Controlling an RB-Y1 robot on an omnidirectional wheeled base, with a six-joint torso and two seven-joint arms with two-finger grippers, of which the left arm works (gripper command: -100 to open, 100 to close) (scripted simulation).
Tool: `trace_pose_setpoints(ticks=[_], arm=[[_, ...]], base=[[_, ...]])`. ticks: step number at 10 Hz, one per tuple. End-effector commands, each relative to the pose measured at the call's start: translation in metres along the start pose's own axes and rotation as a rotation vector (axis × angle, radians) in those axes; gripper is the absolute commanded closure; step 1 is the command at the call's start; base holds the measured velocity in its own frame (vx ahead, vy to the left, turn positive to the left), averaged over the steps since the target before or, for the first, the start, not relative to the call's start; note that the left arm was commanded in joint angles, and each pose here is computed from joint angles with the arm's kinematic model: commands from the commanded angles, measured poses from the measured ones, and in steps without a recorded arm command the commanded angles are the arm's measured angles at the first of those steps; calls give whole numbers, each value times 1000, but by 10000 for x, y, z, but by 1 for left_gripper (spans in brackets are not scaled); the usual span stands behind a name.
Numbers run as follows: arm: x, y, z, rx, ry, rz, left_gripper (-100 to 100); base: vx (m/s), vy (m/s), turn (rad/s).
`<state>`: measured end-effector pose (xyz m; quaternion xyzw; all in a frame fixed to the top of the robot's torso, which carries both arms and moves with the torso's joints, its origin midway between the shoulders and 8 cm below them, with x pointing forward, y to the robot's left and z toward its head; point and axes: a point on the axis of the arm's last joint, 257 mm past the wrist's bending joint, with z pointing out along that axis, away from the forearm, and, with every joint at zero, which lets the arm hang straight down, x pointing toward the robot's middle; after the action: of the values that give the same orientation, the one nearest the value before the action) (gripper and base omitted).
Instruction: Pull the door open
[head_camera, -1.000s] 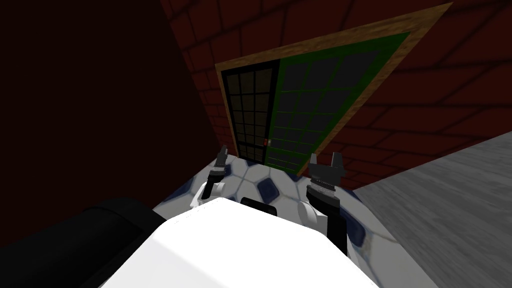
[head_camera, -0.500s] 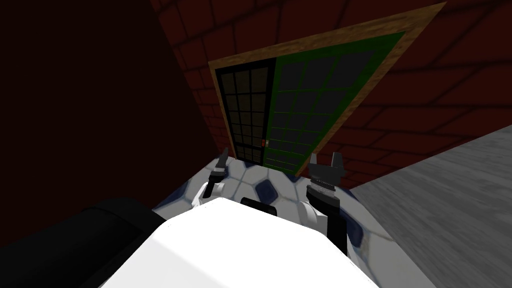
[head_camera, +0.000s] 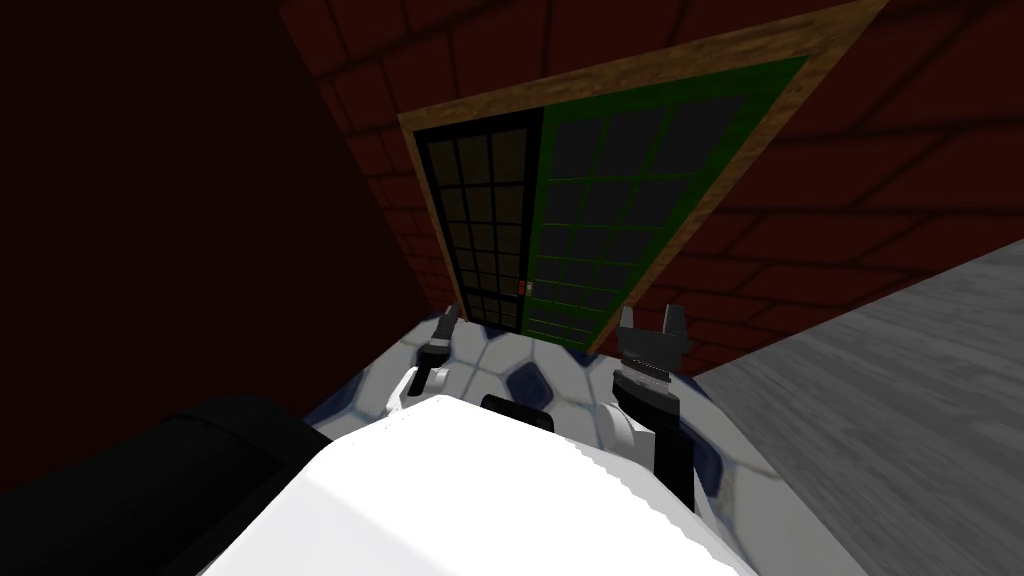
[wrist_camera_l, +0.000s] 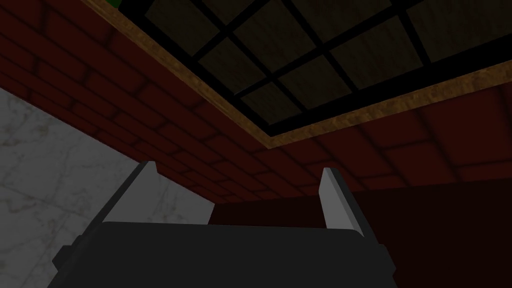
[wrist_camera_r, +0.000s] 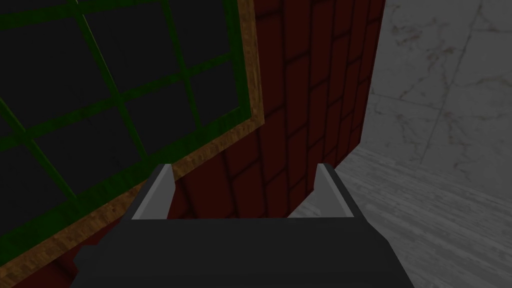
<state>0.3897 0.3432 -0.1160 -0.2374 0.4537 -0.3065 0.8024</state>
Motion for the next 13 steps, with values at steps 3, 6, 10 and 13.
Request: trace_pose_setpoints(ticks=[3,6,10,13], arm=[[104,264,-90,-37,30,108,-100],[194,479,-175,-68,56,194,-100],[283,688,-271,-98,85,277,-100],[372,889,-376,-127,115,357,-100]], base=[[107,-37,-66],[97,-28,-69],[87,-23,-46],[98,-27,-69]])
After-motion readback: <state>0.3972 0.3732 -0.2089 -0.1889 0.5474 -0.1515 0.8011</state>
